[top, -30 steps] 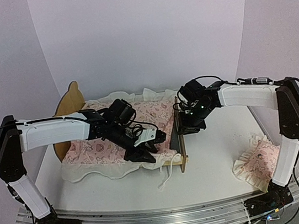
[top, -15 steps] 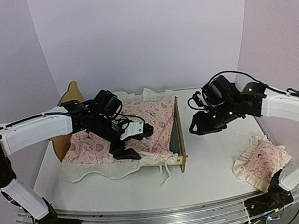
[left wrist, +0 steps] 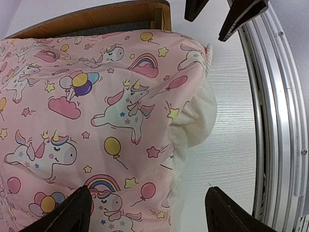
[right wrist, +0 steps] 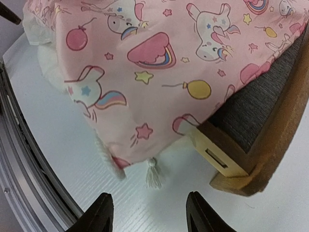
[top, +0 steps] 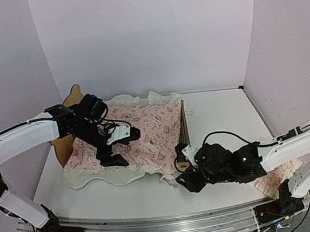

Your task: Set up the pet bed

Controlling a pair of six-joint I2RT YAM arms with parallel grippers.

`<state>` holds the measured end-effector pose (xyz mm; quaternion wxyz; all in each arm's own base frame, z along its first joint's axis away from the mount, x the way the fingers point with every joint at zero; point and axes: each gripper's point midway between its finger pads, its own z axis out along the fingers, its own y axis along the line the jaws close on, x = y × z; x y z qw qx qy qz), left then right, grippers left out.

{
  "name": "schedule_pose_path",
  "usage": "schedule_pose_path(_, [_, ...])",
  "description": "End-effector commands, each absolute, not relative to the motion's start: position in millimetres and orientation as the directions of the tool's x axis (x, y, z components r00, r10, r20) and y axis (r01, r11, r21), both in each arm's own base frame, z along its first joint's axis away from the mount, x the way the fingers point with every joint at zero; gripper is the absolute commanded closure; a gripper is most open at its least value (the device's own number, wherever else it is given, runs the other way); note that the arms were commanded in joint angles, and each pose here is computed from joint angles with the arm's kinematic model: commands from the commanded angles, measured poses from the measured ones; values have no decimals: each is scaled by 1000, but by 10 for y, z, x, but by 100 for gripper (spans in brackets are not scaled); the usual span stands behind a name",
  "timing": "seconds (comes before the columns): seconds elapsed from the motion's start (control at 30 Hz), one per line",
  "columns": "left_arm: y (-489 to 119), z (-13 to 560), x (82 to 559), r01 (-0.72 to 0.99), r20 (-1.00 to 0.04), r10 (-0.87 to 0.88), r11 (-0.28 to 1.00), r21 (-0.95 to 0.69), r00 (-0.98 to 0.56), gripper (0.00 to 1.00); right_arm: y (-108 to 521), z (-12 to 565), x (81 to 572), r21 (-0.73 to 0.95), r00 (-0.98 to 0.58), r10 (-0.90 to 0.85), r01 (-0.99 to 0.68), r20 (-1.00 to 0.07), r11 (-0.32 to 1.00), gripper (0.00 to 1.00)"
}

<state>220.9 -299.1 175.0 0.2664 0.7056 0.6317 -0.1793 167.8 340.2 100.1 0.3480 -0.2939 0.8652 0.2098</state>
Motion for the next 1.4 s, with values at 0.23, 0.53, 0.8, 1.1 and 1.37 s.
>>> schedule_pose_path(0.23, [-2691, 1384, 2284, 971, -487, 855, -72, 228, 178, 35, 3807, 1208, 1983, 173, -534, -224, -594, -816, 786, 49])
schedule_pose_path(0.53, [-2615, 1133, 2271, 970, -449, 874, -90, 227, 186, 38, 3857, 1207, 2107, 240, -585, -169, -556, -793, 796, 92])
schedule_pose_path(0.8, [-2564, 1048, 2347, 960, -417, 886, -96, 261, 202, 49, 3401, 1524, 2164, 284, -681, -130, -462, -721, 840, 100])
schedule_pose_path(1.1, [-2472, 932, 2403, 960, -381, 902, -108, 259, 204, 63, 3195, 1624, 2011, 364, -809, -115, -380, -577, 850, 100])
schedule_pose_path(1.37, [-2489, 850, 2329, 971, -391, 900, -122, 206, 195, 66, 2980, 1718, 1972, 390, -902, -62, -245, -426, 888, 100])
